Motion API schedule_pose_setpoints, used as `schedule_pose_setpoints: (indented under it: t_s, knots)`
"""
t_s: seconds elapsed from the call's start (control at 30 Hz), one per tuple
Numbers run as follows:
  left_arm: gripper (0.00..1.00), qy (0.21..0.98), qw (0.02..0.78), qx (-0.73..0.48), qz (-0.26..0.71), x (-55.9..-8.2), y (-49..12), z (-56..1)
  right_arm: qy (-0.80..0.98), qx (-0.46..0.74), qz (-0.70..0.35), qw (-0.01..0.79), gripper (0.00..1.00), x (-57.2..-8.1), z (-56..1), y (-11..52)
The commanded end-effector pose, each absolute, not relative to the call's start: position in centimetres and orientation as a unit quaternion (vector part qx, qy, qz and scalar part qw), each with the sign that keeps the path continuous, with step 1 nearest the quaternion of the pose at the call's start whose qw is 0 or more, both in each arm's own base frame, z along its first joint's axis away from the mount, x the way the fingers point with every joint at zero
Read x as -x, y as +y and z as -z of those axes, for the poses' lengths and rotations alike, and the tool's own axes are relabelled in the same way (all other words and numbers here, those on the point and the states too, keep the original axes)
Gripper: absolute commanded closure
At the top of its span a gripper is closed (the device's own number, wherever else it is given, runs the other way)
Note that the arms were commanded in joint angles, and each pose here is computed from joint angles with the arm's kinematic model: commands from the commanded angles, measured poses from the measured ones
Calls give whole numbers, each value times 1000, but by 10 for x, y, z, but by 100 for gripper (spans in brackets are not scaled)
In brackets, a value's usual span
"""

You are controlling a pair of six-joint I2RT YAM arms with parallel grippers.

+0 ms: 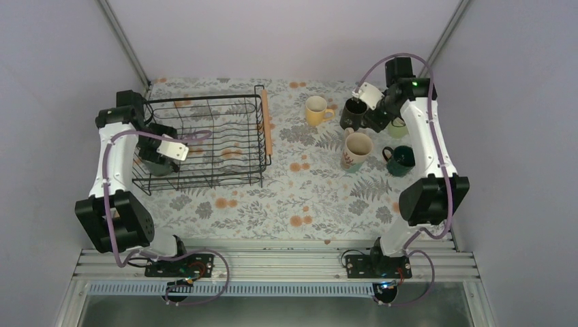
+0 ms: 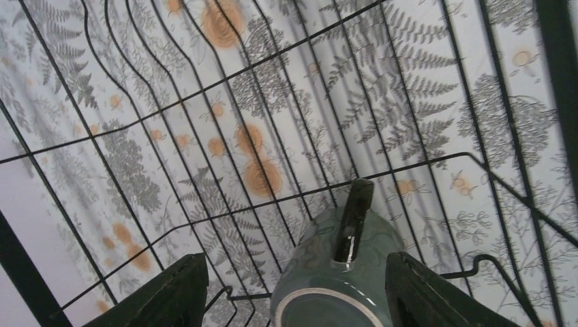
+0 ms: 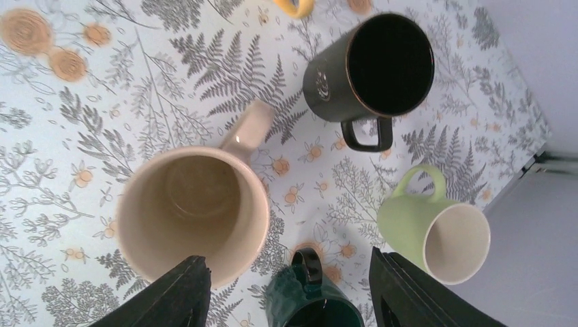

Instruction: Unload the cups from the dish rack

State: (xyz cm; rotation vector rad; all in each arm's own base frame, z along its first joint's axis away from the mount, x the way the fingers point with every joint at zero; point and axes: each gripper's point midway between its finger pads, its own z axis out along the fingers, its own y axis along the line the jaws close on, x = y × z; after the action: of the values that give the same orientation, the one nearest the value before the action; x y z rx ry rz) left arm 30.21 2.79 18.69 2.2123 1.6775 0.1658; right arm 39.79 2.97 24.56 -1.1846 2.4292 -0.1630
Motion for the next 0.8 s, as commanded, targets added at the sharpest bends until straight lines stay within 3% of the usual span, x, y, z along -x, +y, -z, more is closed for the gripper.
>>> schedule_pose_setpoints:
  t_s: [0.0, 0.23, 0.77]
  knots:
    - [37, 532, 170, -825, -85, -319, 29, -181, 866, 440, 47, 233, 39, -387, -262, 49]
    - [38, 527, 86, -842, -76, -319, 50, -146, 864, 443, 43, 235, 38, -384, -263, 56]
    - [39, 532, 8, -845, -52, -323, 57, -95, 864, 441, 34, 240, 36, -390, -265, 65]
